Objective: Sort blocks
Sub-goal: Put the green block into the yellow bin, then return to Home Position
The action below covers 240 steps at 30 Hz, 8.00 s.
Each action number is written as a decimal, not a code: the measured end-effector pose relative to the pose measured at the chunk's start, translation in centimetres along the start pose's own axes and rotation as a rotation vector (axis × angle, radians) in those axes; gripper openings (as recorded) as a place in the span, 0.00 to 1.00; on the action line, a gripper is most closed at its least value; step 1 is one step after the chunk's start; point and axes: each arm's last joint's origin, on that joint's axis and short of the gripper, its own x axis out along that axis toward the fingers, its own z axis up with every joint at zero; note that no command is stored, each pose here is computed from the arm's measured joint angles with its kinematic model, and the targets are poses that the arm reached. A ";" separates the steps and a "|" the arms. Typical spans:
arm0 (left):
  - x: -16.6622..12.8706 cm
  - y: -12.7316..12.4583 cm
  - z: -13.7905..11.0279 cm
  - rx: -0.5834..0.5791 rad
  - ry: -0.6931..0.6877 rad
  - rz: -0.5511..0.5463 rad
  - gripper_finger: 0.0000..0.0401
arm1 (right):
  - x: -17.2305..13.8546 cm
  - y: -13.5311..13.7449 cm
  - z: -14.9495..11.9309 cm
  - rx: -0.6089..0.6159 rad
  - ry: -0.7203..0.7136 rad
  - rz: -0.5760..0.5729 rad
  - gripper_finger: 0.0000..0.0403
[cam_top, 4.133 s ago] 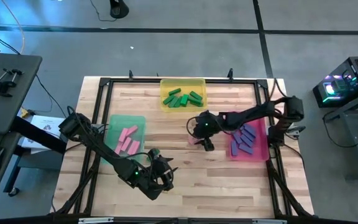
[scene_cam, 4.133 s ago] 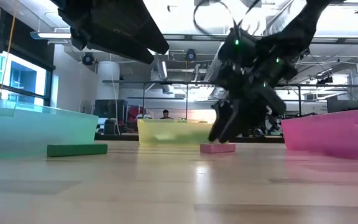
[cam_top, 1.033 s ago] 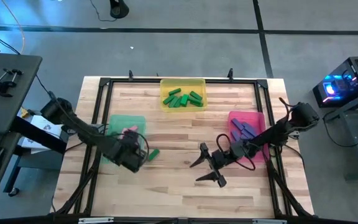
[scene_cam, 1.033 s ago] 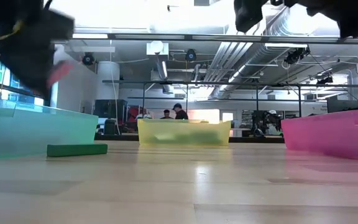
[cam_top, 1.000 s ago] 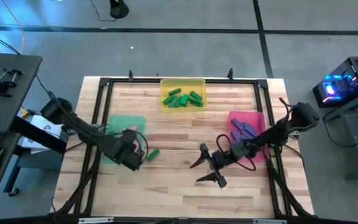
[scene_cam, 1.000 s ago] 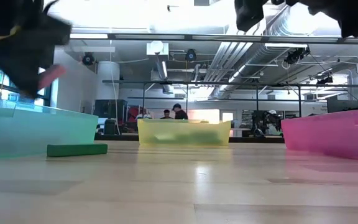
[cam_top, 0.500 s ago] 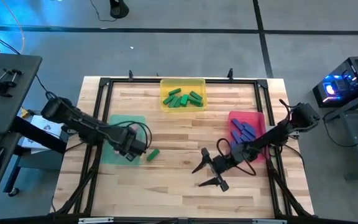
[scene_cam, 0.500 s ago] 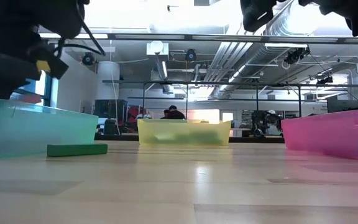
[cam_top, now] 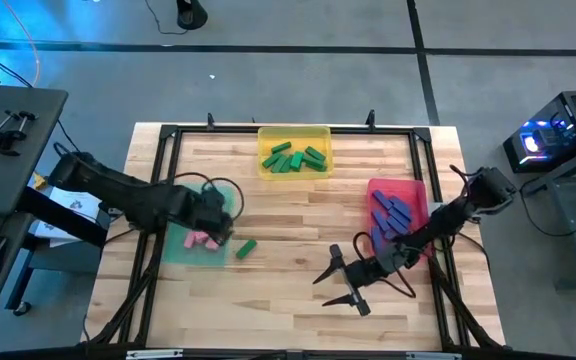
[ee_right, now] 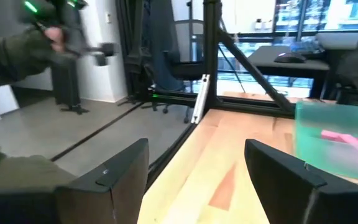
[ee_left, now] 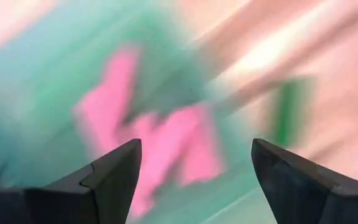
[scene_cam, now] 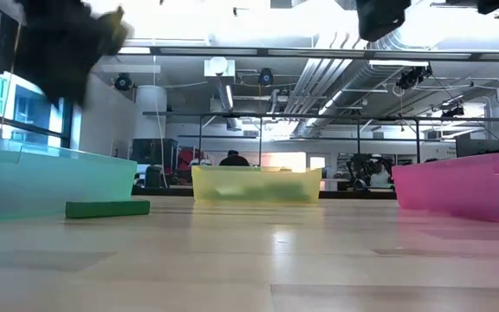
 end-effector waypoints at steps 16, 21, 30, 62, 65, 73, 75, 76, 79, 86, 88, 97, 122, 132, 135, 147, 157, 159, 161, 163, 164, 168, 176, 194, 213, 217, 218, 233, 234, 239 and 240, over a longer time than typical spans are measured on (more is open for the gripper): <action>4.3 -12.1 -1.4 0.277 -0.591 -0.262 0.72 | -0.1 0.7 0.1 -0.030 -0.021 -0.064 0.62; 8.1 -11.8 -0.3 0.193 -0.285 -0.121 0.71 | -0.1 0.7 0.2 -0.031 -0.025 -0.064 0.62; 10.9 -11.2 1.8 0.194 0.102 -0.015 0.66 | -0.1 0.7 0.2 -0.030 -0.031 -0.064 0.62; 2.2 -13.9 16.7 0.399 -0.527 -0.186 0.16 | -7.3 7.9 3.4 -0.137 0.117 -0.352 0.62; 1.5 -11.0 21.1 0.401 -0.563 -0.170 0.16 | -7.4 8.0 3.2 -0.128 0.132 -0.357 0.62; 7.1 -3.3 27.8 0.347 -0.411 -0.076 0.16 | -7.6 7.7 2.7 -0.110 0.161 -0.419 0.62; 9.0 -2.5 28.4 0.352 -0.354 -0.104 0.16 | -7.6 7.7 2.5 -0.107 0.171 -0.431 0.62; 9.8 -2.2 28.6 0.360 -0.333 -0.109 0.16 | -7.7 7.6 2.4 -0.106 0.174 -0.436 0.62; 11.9 -2.1 28.7 0.395 -0.278 -0.084 0.16 | -7.7 7.6 2.3 -0.106 0.182 -0.457 0.62; 14.0 -2.4 28.5 0.418 -0.229 -0.053 0.23 | -7.7 7.5 2.2 -0.097 0.183 -0.463 0.62; 14.1 -2.4 28.4 0.420 -0.222 -0.050 0.26 | -7.8 7.5 2.1 -0.087 0.192 -0.467 0.62; 13.6 -1.7 28.3 0.402 -0.199 -0.028 0.44 | -8.2 7.0 1.4 -0.021 0.190 -0.590 0.62; 1.4 0.3 4.5 0.489 -0.826 -0.571 0.34 | -15.1 0.4 0.5 0.319 0.359 -0.450 0.59; 1.1 5.9 1.6 0.381 -0.984 -0.663 0.34 | -17.9 -7.0 1.8 0.165 0.172 -0.355 0.39; 0.9 7.4 0.8 0.361 -1.032 -0.685 0.34 | -19.5 -7.6 2.5 0.131 0.117 -0.341 0.34; 1.5 10.8 -1.7 0.307 -1.144 -0.753 0.34 | -24.3 -6.0 3.7 0.096 -0.123 -0.324 0.23; 3.6 11.4 -2.8 0.308 -1.170 -0.801 0.34 | -22.4 -7.1 0.2 0.072 -0.250 -0.298 0.22; 3.6 11.4 -2.9 0.335 -1.178 -0.835 0.34 | -22.2 -7.2 -0.3 0.063 -0.276 -0.295 0.22; 3.5 11.4 -3.1 0.359 -1.181 -0.860 0.34 | -22.1 -7.3 -0.9 0.066 -0.272 -0.296 0.22; 3.4 11.5 -3.1 0.372 -1.192 -0.878 0.34 | -22.0 -7.3 -1.0 0.066 -0.261 -0.298 0.22; 3.3 11.5 -3.2 0.378 -1.197 -0.884 0.34 | -22.1 -7.3 -1.0 0.063 -0.265 -0.297 0.22; 3.2 11.5 -3.4 0.407 -1.205 -0.895 0.34 | -22.0 -7.3 -1.0 0.063 -0.263 -0.293 0.22; 5.8 10.3 -4.3 0.448 -1.274 -0.900 0.26 | -22.0 -7.3 -1.4 0.086 -0.223 -0.296 0.22; 7.2 10.8 -4.2 0.543 -1.238 -0.780 0.05 | -22.2 -8.0 -2.3 -0.047 -0.092 -0.302 0.22; 7.4 11.2 -3.7 0.551 -1.265 -0.705 0.00 | -22.3 -8.3 -2.2 0.058 -0.158 -0.536 0.22; 7.4 11.2 -3.7 0.549 -1.264 -0.705 0.00 | -22.1 -7.9 -2.1 0.142 -0.189 -0.539 0.22; 7.4 11.2 -3.7 0.548 -1.264 -0.705 0.00 | -22.0 -7.7 -2.2 0.141 -0.177 -0.513 0.22; 7.4 11.1 -3.7 0.540 -1.254 -0.723 0.00 | -21.4 -7.0 -2.8 0.059 -0.076 -0.401 0.22; 7.4 11.1 -3.7 0.532 -1.249 -0.730 0.00 | -21.4 -7.0 -2.9 0.061 -0.071 -0.401 0.22; 7.4 11.1 -3.7 0.556 -1.258 -0.709 0.00 | -21.3 -7.0 -3.0 0.026 -0.047 -0.404 0.22; 7.4 11.1 -3.7 0.565 -1.263 -0.702 0.00 | -21.3 -7.0 -3.0 0.027 -0.047 -0.403 0.22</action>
